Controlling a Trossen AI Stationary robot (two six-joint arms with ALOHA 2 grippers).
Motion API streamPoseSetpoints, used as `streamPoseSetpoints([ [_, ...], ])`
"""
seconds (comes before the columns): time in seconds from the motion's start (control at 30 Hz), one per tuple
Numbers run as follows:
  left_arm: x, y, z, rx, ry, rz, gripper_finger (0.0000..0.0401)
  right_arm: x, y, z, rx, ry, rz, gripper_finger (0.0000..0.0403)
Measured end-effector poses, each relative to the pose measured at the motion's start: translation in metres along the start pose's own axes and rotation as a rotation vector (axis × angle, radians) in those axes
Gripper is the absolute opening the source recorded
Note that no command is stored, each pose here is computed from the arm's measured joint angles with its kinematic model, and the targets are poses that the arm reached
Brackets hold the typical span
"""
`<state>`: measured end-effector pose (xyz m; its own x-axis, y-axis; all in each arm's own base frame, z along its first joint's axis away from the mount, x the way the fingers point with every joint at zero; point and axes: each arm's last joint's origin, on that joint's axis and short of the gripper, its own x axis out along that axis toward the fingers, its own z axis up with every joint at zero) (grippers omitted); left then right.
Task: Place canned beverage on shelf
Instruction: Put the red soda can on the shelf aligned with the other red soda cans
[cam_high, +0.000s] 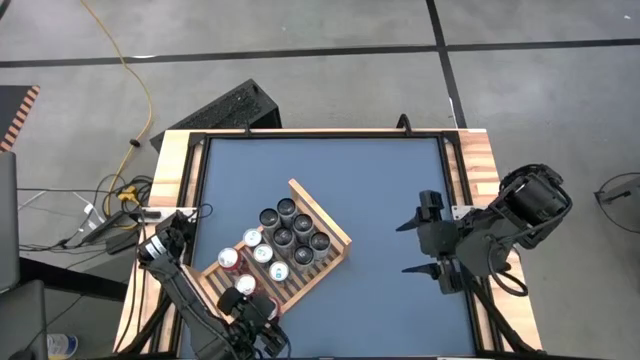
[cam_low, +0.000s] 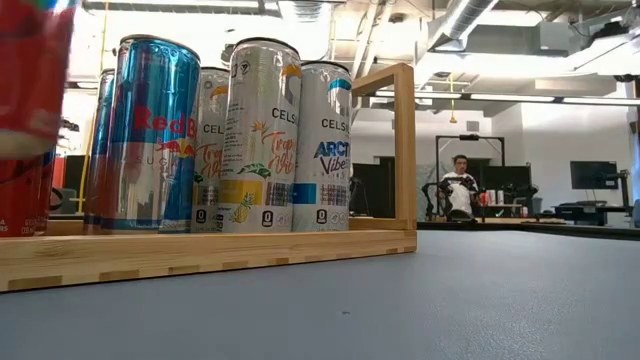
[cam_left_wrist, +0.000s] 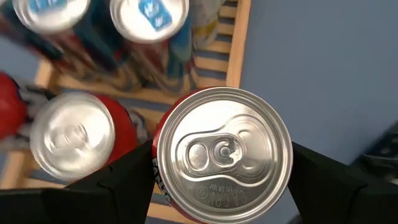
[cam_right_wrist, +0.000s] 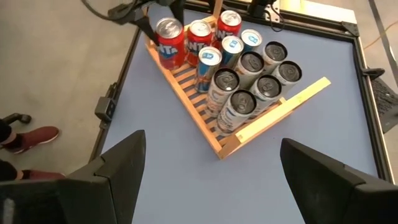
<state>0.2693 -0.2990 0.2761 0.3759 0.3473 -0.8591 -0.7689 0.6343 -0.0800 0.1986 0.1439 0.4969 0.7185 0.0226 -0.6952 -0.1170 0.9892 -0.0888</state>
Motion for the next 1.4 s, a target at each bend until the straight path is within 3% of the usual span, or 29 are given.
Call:
streamPoseSetpoints([
  [0.37, 0.001, 0.032, -0.009, -0.106, -0.004, -0.051, 0.0291, 0.006, -0.014, 0.004, 0.046, 0.005, -0.045, 0.0332],
  [0.77, 0.027, 0.059, -0.015, -0.189, 0.050, -0.224, 0.0291, 0.006, -0.014, 0.005, 0.056, -0.001, -0.044, 0.0332],
  [1.13, 0.034, 0.061, -0.008, -0.136, 0.044, -0.180, 0.0291, 0.006, -0.014, 0.005, 0.083, -0.001, -0.042, 0.0332],
  [1.4, 0.035, 0.062, -0.008, -0.182, 0.044, -0.166, 0.0291, 0.006, -0.014, 0.005, 0.083, 0.001, -0.040, 0.0332],
])
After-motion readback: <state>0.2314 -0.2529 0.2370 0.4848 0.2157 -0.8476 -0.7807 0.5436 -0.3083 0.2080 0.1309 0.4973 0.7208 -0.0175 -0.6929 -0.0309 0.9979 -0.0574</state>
